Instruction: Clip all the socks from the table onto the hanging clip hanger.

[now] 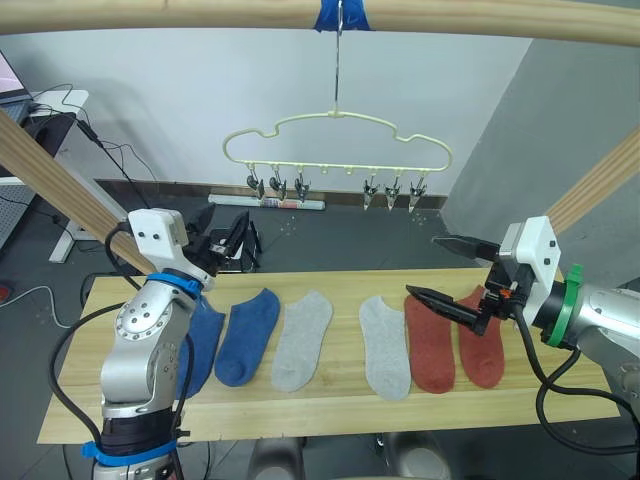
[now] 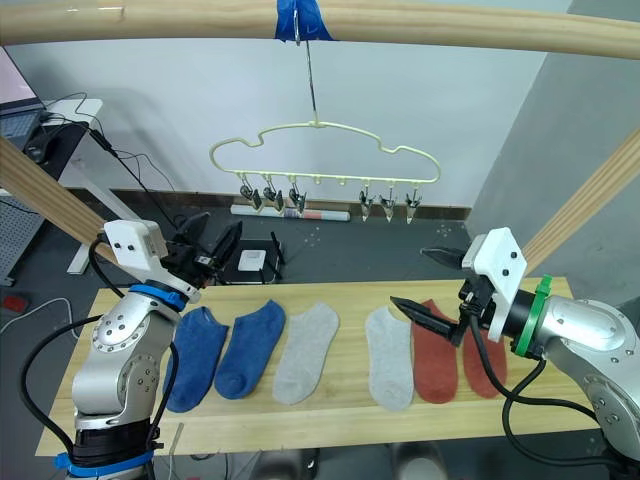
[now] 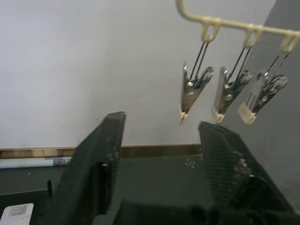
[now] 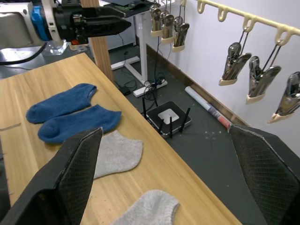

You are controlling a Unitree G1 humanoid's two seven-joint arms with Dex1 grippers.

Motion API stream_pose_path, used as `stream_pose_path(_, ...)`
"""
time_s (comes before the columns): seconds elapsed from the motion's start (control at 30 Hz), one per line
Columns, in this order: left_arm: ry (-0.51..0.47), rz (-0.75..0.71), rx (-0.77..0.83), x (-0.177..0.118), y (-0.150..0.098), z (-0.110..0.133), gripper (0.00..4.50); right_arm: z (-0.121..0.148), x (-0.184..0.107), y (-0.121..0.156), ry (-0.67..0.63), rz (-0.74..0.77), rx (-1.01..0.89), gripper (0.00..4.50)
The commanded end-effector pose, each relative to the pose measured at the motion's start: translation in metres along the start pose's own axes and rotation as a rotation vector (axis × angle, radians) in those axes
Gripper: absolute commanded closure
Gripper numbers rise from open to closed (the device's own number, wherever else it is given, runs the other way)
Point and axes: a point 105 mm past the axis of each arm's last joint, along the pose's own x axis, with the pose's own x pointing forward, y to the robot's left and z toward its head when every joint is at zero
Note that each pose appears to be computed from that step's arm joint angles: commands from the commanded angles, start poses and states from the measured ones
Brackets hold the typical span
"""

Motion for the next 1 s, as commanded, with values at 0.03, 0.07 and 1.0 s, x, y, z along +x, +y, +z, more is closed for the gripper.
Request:
stream_pose_path(0.03,-0.065,-0.004,0.021,0.007,-0.003,0.012,2.33,0.012,-0.003,0.007,-0.023,0.015,-0.050,0.00)
stream_pose_path(0.07,-0.069,-0.006,0.017,0.009,-0.003,0.012,2.33,0.013,-0.003,0.007,-0.023,0.017,-0.051,0.00)
stream_pose_path(1.0,-0.211,-0.033,0.011,0.038,-0.017,0.035,2.33,0.020,-0.003,0.016,-0.054,0.077,-0.067,0.00)
